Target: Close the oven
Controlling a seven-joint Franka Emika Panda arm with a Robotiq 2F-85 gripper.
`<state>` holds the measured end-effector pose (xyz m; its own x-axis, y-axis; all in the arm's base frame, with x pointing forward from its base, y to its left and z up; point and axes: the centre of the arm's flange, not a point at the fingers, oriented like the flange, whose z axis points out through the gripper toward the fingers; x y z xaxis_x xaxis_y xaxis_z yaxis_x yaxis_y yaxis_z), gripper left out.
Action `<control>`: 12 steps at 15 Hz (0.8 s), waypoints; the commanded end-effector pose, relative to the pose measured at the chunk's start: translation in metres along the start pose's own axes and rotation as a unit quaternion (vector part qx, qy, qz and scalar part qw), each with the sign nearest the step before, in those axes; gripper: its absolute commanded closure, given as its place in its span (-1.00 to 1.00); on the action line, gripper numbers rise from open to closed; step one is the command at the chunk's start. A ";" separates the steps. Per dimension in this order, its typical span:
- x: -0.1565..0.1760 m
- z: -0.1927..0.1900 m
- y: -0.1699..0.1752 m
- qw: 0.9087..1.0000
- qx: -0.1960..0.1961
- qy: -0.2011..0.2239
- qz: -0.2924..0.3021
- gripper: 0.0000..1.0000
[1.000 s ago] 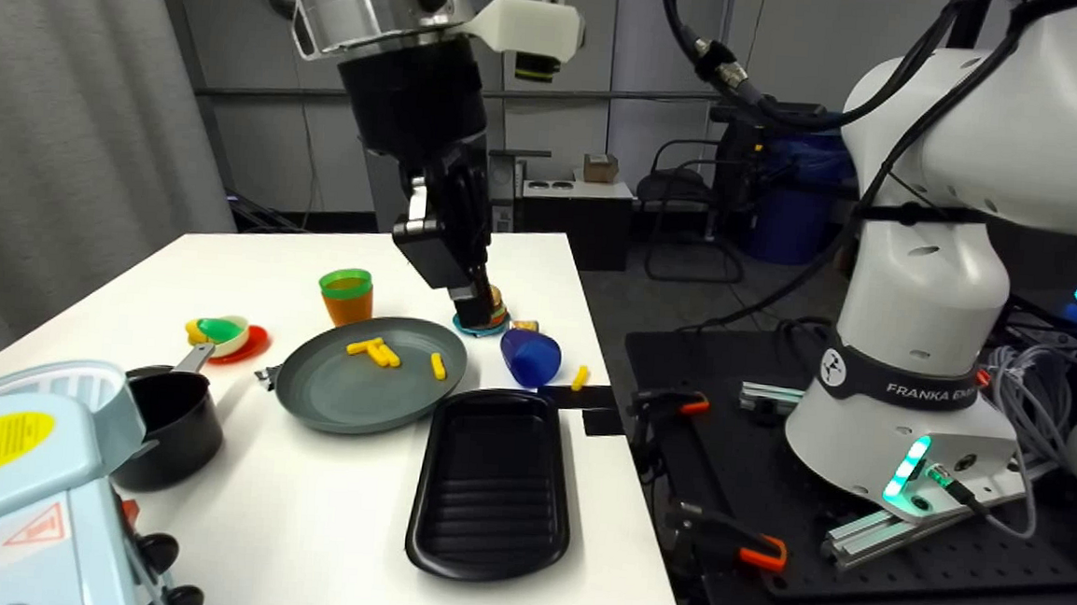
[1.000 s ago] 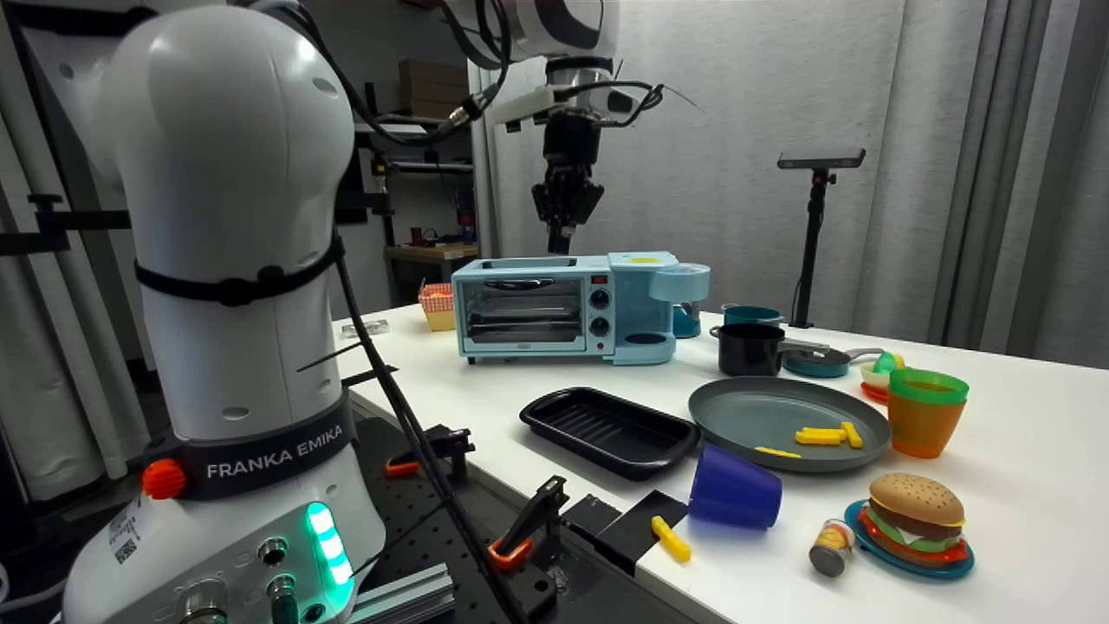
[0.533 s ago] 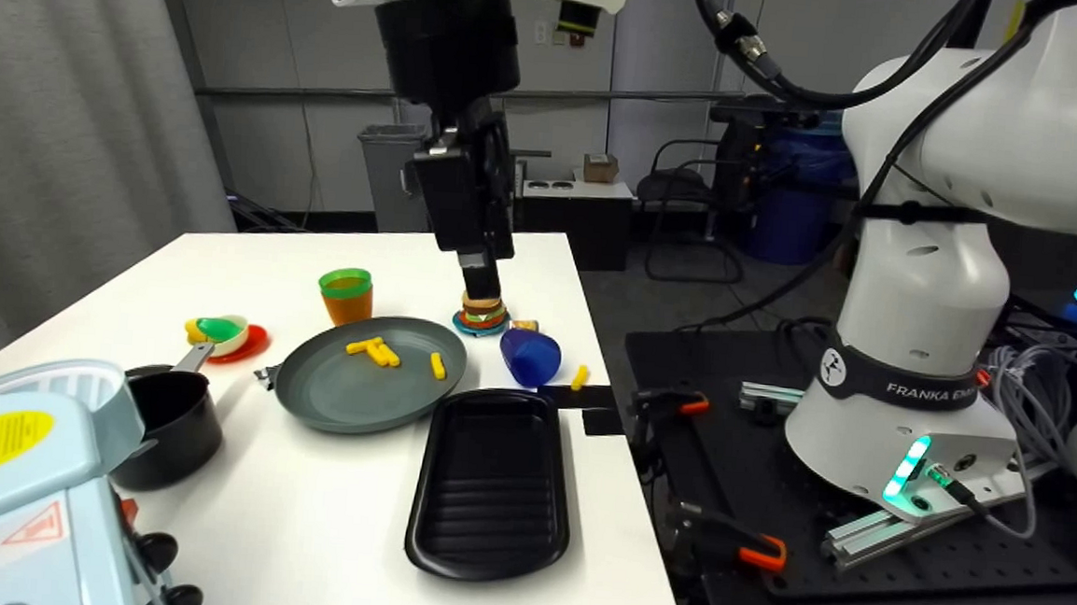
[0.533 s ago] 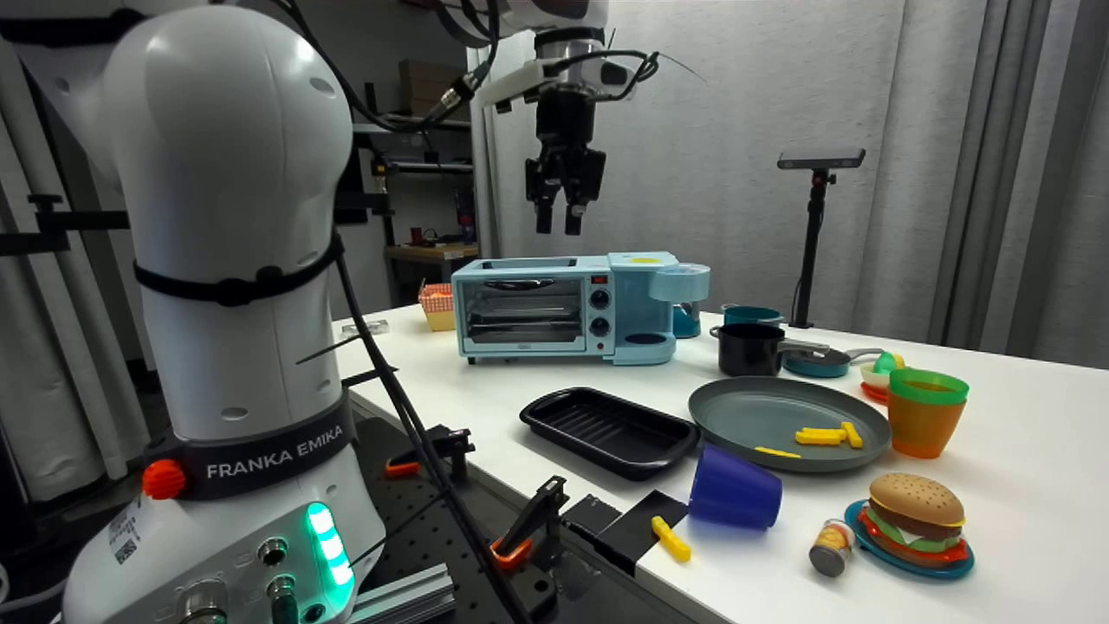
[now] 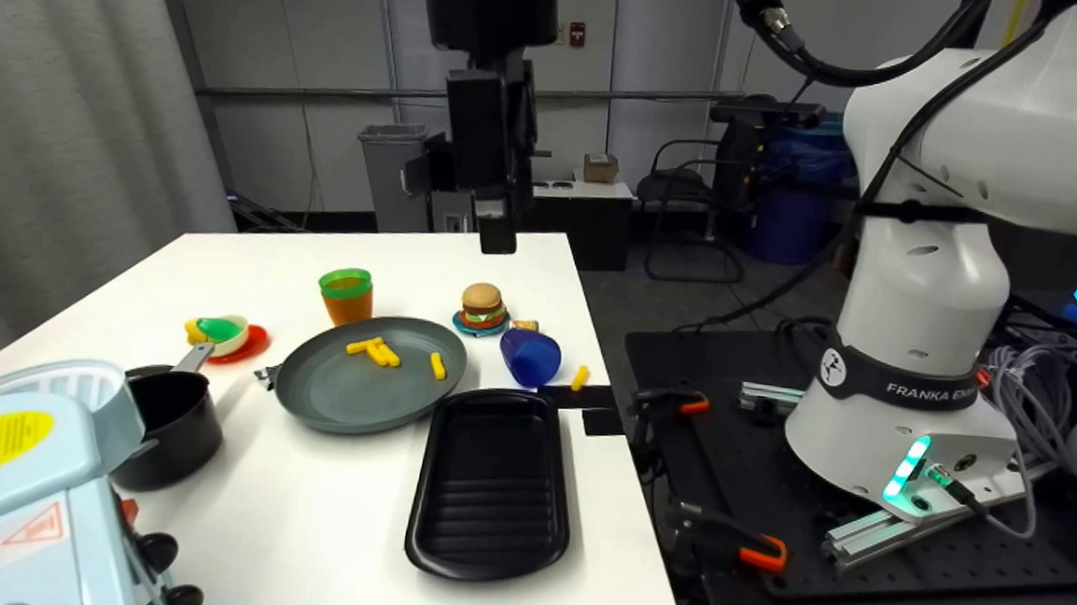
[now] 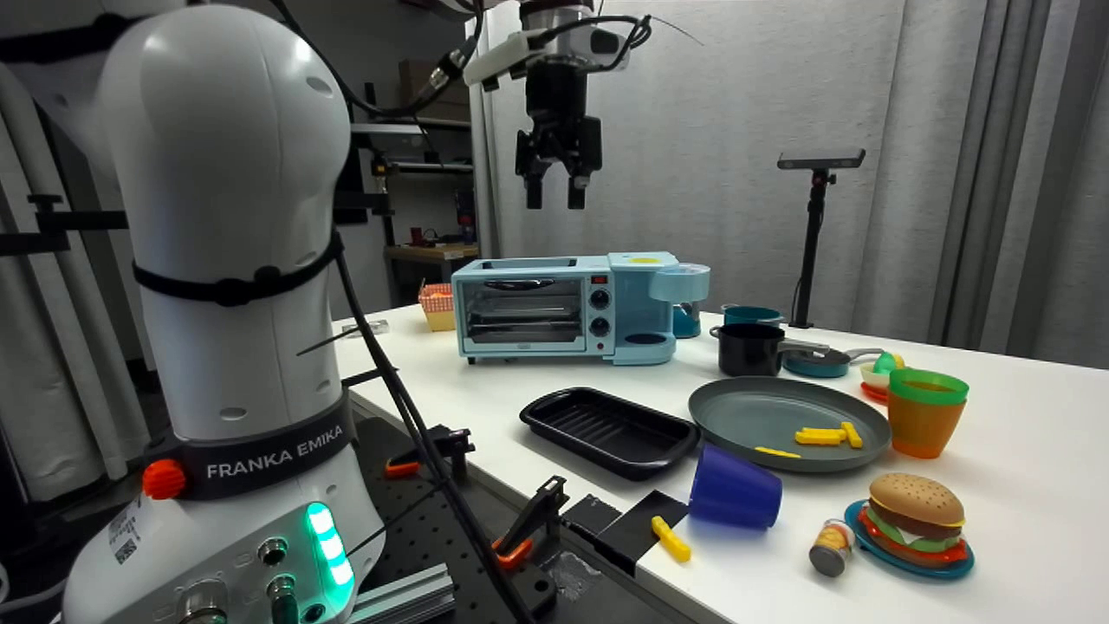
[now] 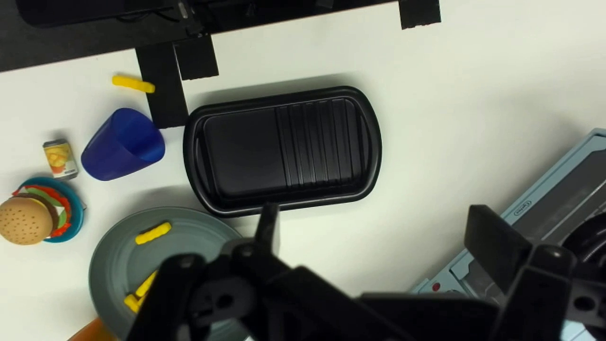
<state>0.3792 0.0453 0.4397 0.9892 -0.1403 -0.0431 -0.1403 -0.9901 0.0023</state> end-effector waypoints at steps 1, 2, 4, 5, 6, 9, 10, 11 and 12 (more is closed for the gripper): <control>-0.028 -0.014 0.015 1.000 0.006 0.008 0.010 -1.00; -0.006 -0.004 0.004 1.000 0.001 0.003 0.003 -1.00; -0.010 -0.007 0.007 1.000 0.002 0.006 0.006 -1.00; -0.012 -0.007 0.007 1.000 0.002 0.007 0.006 -1.00; -0.012 -0.007 0.008 1.000 0.002 0.007 0.006 -1.00; -0.013 -0.007 0.008 1.000 0.002 0.007 0.006 -1.00; -0.013 -0.007 0.008 1.000 0.002 0.007 0.006 -1.00; -0.013 -0.007 0.008 1.000 0.002 0.007 0.006 -1.00; -0.013 -0.007 0.008 1.000 0.002 0.007 0.006 -1.00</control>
